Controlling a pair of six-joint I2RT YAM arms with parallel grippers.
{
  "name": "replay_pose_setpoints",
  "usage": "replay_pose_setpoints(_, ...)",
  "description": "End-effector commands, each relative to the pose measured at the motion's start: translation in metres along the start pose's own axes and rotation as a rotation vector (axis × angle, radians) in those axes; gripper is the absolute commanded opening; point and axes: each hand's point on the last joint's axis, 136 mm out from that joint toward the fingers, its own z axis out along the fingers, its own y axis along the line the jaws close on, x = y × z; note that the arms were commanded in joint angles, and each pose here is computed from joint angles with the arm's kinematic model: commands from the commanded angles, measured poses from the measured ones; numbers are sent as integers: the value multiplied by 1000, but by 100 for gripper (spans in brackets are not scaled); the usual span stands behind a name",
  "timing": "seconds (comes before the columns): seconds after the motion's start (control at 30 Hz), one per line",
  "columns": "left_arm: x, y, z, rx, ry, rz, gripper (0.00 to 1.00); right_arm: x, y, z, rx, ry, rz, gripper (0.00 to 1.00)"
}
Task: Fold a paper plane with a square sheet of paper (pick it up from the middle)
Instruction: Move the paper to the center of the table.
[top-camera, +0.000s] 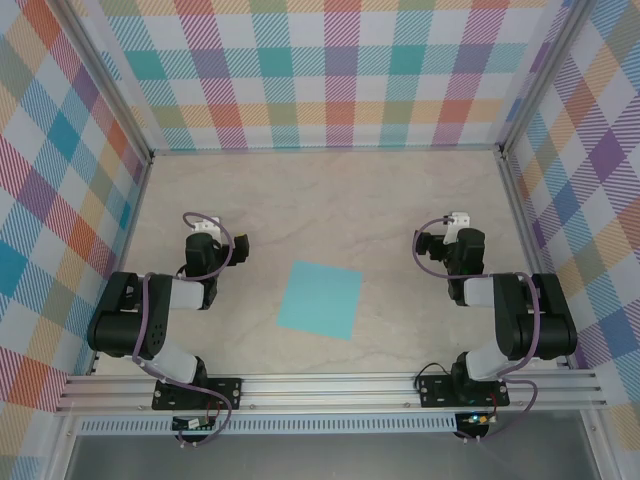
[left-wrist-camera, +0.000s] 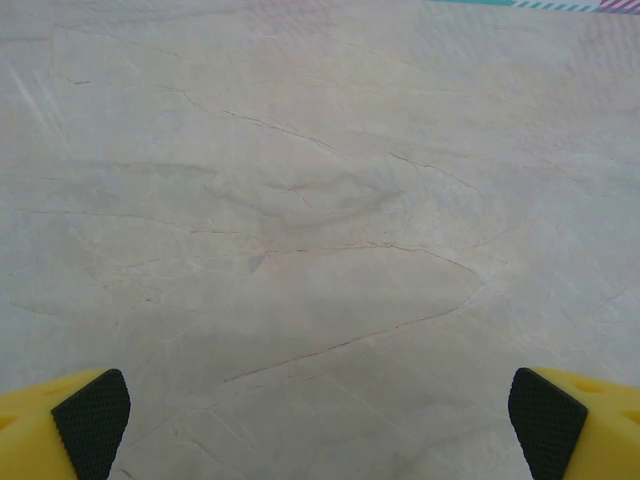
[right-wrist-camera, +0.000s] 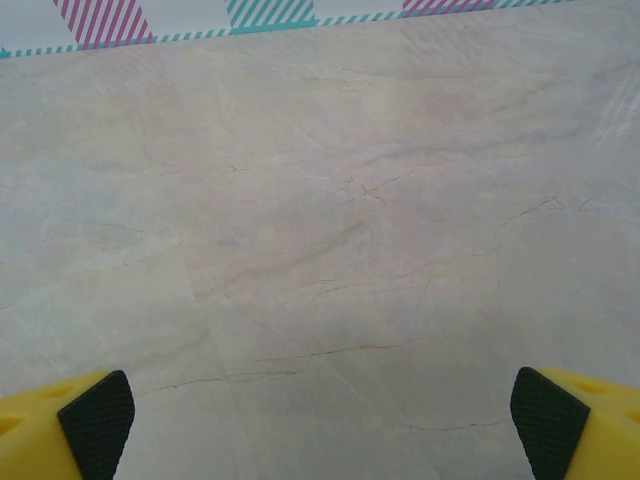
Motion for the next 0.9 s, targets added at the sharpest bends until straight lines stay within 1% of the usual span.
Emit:
replay_pose_setpoints(0.0, -10, 0, 3, 7, -24, 9, 100, -11, 1, 2, -14, -29, -21, 100)
replay_pose_setpoints(0.73, -10, 0, 2, 5, -30, 9, 100, -14, 1, 2, -9, -19, -16, 100)
replay_pose_setpoints(0.87, -18, 3, -4, -17, -34, -2, 100, -27, -13, -7, 82, 5, 22, 100)
